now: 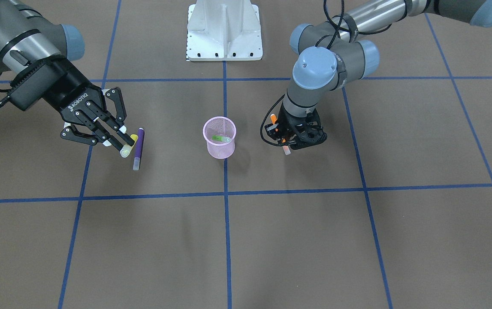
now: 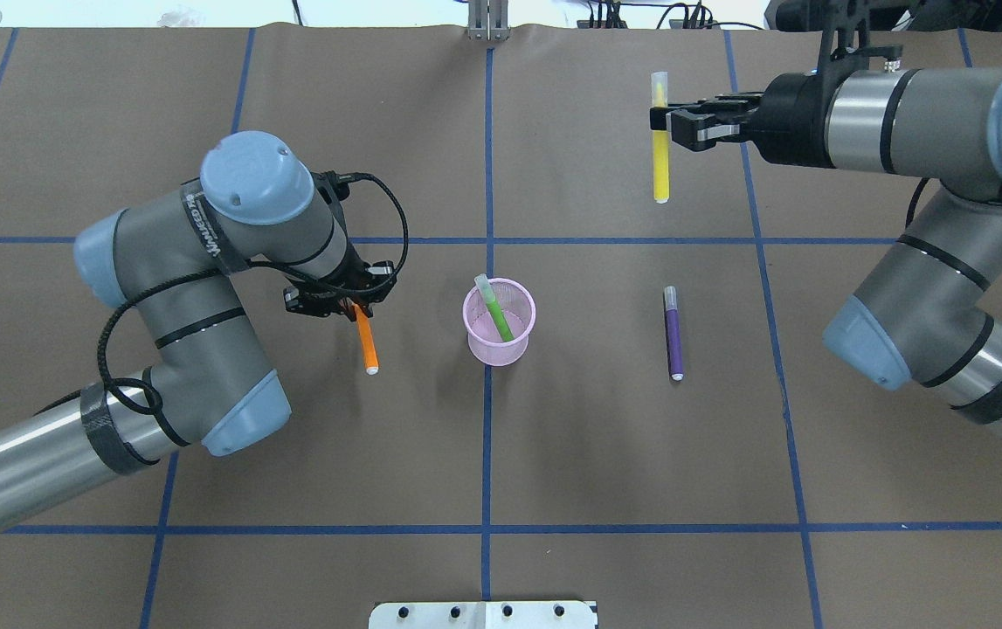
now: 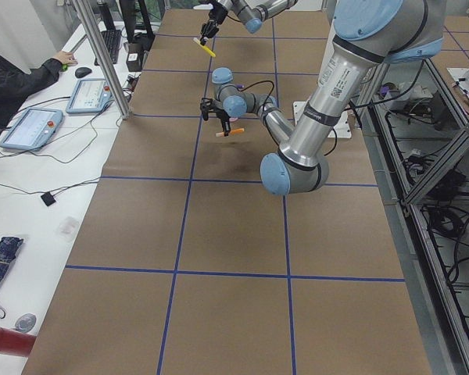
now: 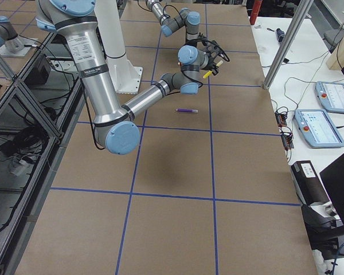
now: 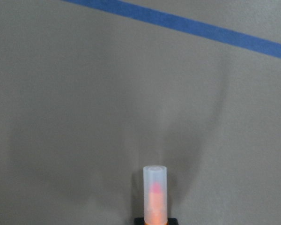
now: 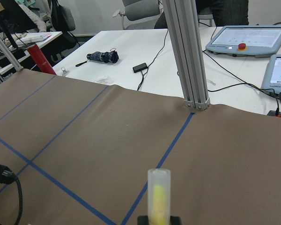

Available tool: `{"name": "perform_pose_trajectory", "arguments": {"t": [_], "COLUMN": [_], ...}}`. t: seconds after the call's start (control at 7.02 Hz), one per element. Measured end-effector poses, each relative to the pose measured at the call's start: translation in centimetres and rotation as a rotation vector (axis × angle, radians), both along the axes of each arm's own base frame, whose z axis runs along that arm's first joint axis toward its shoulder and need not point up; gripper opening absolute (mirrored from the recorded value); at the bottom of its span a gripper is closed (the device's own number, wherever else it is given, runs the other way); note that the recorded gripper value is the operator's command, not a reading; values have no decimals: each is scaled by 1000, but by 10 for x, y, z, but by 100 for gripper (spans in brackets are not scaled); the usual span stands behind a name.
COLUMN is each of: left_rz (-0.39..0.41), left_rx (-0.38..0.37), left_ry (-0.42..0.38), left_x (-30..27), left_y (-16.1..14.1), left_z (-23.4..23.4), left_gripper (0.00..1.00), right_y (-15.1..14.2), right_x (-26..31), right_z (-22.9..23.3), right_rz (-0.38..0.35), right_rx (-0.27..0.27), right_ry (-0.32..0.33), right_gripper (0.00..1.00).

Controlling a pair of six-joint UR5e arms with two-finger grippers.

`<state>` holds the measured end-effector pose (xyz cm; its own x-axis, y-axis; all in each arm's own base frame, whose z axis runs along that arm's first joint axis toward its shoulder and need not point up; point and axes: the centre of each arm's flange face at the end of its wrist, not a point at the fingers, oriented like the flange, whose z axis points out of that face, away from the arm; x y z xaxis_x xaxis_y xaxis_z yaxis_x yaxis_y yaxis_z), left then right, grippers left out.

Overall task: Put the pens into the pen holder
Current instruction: 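Grasp the orange marker with the left gripper while the right gripper approaches the cup, then lift orange marker with left gripper while right lowers highlighter into cup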

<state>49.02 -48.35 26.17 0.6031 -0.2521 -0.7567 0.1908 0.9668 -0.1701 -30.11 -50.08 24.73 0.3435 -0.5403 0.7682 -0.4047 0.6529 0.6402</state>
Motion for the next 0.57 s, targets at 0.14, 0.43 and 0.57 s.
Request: {"name": "perform_pose_trajectory", "arguments": {"t": [0.14,0.43,0.57], "left_rz": [-44,-105,-119], "left_rx": [42,152,179], "left_ry": [29,60,62], "left_x": [-28,-74,-88], "left_y": [-11,-24,-31], "left_z": [-19,-49,-53], "left_gripper": [0,0,0], "right_y": [8,30,45], "right_x": [-19,-67,-93], "right_z": [-14,-37,-46], "right_rz": [17,73,107], "right_rx": [5,21,27], "right_ry": [-24,-61,-72], "right_gripper": [0,0,0]}}
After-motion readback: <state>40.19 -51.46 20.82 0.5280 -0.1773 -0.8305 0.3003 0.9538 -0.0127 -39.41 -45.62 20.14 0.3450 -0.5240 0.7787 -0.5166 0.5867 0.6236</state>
